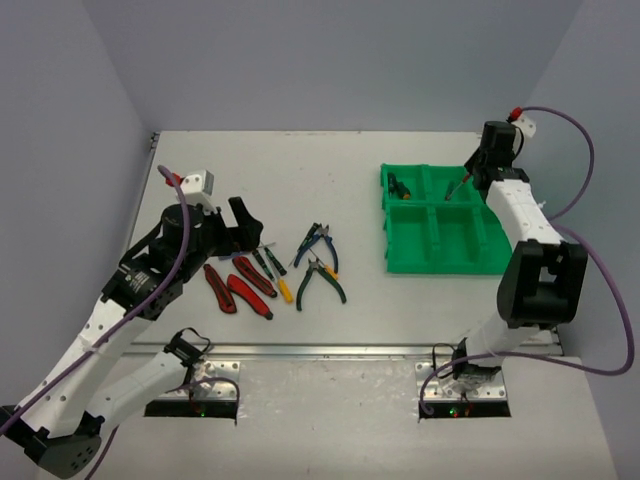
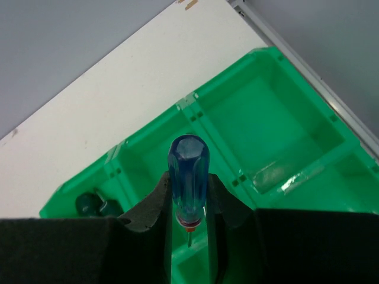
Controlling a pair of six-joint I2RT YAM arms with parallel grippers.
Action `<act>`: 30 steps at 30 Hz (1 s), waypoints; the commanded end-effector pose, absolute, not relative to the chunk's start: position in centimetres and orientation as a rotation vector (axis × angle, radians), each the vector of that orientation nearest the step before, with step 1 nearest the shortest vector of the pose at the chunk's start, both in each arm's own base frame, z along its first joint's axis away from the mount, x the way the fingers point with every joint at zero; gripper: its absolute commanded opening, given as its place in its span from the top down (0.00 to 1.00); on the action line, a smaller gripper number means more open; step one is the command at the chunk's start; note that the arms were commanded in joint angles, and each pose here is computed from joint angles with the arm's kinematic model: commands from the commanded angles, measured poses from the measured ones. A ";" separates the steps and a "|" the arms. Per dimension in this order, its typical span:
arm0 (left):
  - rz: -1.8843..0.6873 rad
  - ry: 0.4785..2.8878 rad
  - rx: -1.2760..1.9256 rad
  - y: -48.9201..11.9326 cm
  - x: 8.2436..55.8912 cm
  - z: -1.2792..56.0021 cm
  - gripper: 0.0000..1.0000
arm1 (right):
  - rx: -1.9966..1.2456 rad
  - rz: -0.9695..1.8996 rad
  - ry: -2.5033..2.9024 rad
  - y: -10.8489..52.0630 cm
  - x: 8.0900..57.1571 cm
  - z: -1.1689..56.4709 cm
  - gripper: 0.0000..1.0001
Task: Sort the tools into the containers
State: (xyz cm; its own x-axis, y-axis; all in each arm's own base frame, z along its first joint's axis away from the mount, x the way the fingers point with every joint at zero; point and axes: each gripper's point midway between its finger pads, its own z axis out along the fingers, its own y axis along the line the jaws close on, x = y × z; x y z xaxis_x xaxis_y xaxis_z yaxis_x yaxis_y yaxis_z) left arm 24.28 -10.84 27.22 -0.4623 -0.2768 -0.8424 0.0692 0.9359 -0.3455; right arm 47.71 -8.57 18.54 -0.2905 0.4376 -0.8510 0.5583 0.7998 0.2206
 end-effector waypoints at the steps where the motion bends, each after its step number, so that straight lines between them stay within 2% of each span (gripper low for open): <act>1: -0.359 2.010 -0.129 -9.8 23.5 27.1 0.00 | 0.737 -0.204 1.864 -10.2 50.9 19.5 1.00; 7: -0.298 2.049 -0.124 -9.4 23.8 25.2 0.00 | 0.712 -0.053 1.871 -8.3 52.7 16.7 0.99; 8: -0.295 2.049 -0.125 -9.4 24.0 25.0 0.00 | 0.706 -0.027 1.880 -7.9 52.8 16.5 0.96; 9: -0.290 2.054 -0.124 -9.5 24.1 24.7 0.00 | 0.700 -0.007 1.894 -7.5 52.8 16.3 0.87; 10: -0.286 2.062 -0.123 -9.5 24.3 24.3 0.00 | 0.696 0.013 1.904 -7.2 52.8 16.2 0.84; 12: -0.273 2.087 -0.122 -9.8 24.7 23.3 0.00 | 0.697 0.053 1.910 -6.6 52.7 16.3 1.00; 13: -0.277 2.092 -0.118 -10.0 24.8 23.1 0.00 | 0.685 0.062 1.913 -6.4 52.6 16.4 1.00; 16: -0.260 2.126 -0.113 -10.3 25.4 22.0 0.00 | 0.705 0.081 1.968 -5.9 51.8 17.0 0.32; 17: -0.253 2.131 -0.113 -10.4 25.7 22.0 0.00 | 0.714 0.087 1.977 -5.7 51.6 17.2 0.22; 21: -0.160 2.185 -0.112 -10.1 26.8 21.2 0.00 | 0.737 0.090 1.974 -5.3 50.3 18.6 0.11; 23: -0.121 2.192 -0.112 -10.0 27.5 21.8 0.00 | 0.747 0.083 1.981 -5.4 49.7 19.0 0.02; 26: -0.041 2.207 -0.091 -9.7 28.9 21.8 0.00 | 0.724 0.137 2.001 -4.3 48.9 20.3 0.01; 30: 0.141 2.259 -0.023 -8.6 30.9 19.7 0.00 | 0.554 0.332 2.058 0.5 46.3 22.3 0.01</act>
